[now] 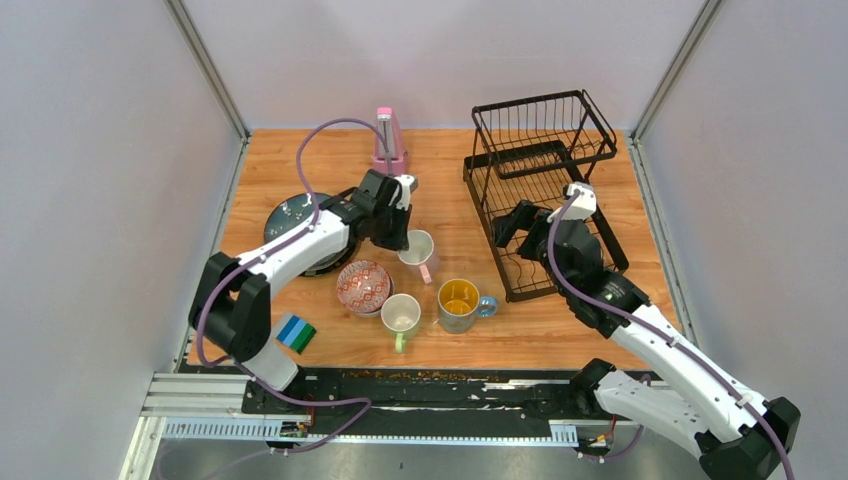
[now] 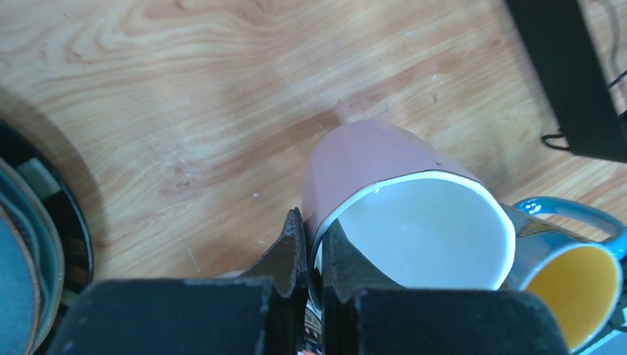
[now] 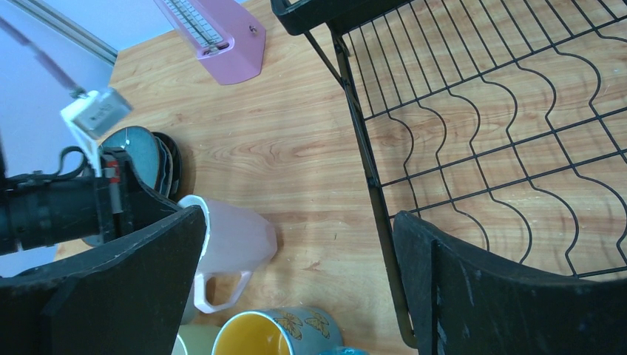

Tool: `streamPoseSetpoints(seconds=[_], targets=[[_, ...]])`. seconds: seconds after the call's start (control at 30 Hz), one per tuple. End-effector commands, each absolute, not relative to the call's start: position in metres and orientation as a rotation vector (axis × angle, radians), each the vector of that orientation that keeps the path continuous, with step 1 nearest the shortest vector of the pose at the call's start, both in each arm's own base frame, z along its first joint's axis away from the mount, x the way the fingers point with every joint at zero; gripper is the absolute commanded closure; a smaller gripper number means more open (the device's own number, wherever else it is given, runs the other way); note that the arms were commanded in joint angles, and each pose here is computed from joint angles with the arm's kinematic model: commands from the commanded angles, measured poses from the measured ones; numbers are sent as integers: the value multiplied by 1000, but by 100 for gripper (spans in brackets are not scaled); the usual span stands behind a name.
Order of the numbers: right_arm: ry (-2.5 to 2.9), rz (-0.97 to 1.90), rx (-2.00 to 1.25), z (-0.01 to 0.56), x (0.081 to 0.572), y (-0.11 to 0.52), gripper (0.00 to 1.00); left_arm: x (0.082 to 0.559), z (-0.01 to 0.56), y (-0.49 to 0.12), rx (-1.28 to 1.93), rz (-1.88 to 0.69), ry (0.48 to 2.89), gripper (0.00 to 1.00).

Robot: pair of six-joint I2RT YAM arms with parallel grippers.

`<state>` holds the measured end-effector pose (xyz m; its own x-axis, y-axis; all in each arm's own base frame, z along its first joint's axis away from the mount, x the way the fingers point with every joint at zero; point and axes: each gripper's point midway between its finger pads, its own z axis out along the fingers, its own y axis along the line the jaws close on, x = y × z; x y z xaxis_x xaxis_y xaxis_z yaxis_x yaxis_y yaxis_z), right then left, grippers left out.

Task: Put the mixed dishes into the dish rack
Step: Pick up the cup at the center of the board.

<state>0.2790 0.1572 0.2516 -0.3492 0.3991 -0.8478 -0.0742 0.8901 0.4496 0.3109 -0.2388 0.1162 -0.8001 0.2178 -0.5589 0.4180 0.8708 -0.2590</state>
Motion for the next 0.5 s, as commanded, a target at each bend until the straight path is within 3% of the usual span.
streamPoseSetpoints(seconds=[0.0, 0.27, 0.47], targets=[[1857, 540, 232, 266, 280, 164, 0, 341, 197, -247, 349, -620, 2214, 100], [1906, 651, 204, 257, 280, 189, 0, 338, 242, -235, 305, -718, 2041, 100], [1893, 802, 178, 268, 273, 209, 0, 326, 290, -241, 316, -979, 1836, 100]])
